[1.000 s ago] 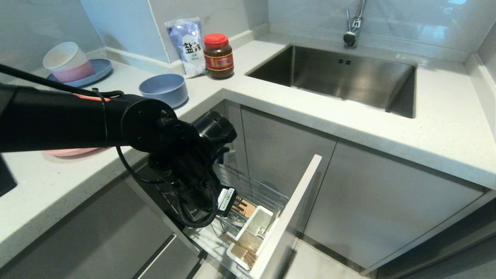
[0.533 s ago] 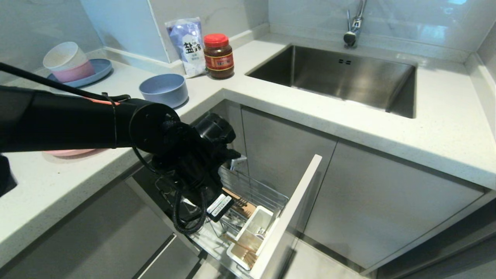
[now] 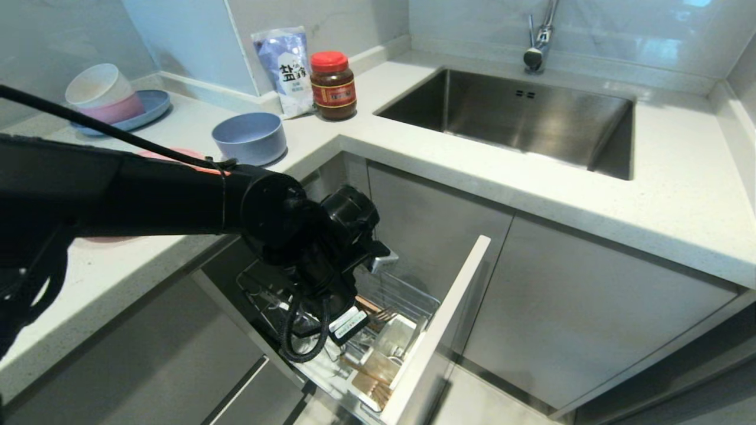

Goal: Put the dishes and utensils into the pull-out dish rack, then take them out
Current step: Pick up the fork and place it in the cupboard

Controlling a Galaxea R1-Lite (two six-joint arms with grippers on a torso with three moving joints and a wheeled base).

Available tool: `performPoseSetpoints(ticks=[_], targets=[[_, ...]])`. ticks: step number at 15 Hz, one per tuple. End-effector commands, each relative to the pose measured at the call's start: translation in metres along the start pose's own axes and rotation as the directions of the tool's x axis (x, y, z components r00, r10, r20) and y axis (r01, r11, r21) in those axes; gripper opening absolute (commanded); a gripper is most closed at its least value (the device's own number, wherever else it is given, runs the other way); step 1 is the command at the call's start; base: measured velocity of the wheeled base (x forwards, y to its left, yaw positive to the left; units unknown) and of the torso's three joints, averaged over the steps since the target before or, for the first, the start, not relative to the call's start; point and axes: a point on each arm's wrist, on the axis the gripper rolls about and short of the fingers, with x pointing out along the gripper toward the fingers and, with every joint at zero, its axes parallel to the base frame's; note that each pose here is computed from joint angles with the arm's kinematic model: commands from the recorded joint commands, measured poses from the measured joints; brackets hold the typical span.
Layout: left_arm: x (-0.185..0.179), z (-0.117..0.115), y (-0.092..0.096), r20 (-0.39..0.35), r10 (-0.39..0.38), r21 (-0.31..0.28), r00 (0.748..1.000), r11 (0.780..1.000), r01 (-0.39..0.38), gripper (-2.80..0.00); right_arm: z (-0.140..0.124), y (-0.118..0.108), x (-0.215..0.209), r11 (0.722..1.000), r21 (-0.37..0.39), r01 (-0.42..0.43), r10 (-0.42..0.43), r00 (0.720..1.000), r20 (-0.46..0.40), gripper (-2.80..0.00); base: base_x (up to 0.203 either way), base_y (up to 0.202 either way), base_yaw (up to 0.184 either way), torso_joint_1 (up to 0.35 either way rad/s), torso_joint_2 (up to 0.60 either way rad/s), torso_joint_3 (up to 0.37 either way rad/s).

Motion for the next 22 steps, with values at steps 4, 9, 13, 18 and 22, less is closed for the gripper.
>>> performPoseSetpoints(ticks=[4, 9, 13, 18, 22], targets=[[0.027, 0.004, -0.011, -0.089, 0.016, 0.036, 0.996, 0.999, -0.013, -2.80, 0.000, 0.000, 0.000, 1.000, 0.000, -0.001, 0.001, 1.000, 0.003, -2.80, 0.000, 0.000, 0.000, 0.000, 0.00, 0.000], [0.053, 0.006, -0.016, -0.159, 0.027, 0.056, 0.987, 0.998, -0.018, -2.80, 0.000, 0.000, 0.000, 1.000, 0.000, -0.002, 0.002, 1.000, 0.003, -2.80, 0.000, 0.000, 0.000, 0.000, 0.00, 0.000], [0.068, 0.014, -0.017, -0.169, 0.023, 0.063, 0.985, 0.998, -0.012, -2.80, -0.001, 0.000, 0.000, 1.000, 0.000, -0.002, 0.002, 1.000, 0.002, -2.80, 0.000, 0.000, 0.000, 0.000, 0.00, 0.000], [0.084, 0.022, -0.017, -0.176, 0.021, 0.063, 0.984, 0.998, -0.010, -2.80, 0.000, 0.000, 0.000, 1.000, 0.000, 0.000, 0.000, 1.000, 0.003, -2.80, 0.000, 0.000, 0.000, 0.000, 0.00, 0.000], [0.098, 0.031, -0.015, -0.176, 0.036, 0.069, 0.984, 0.997, -0.024, -2.80, 0.000, 0.000, 0.000, 1.000, 0.000, -0.001, 0.001, 1.000, 0.002, -2.80, 0.000, 0.000, 0.000, 0.000, 0.00, 0.000]])
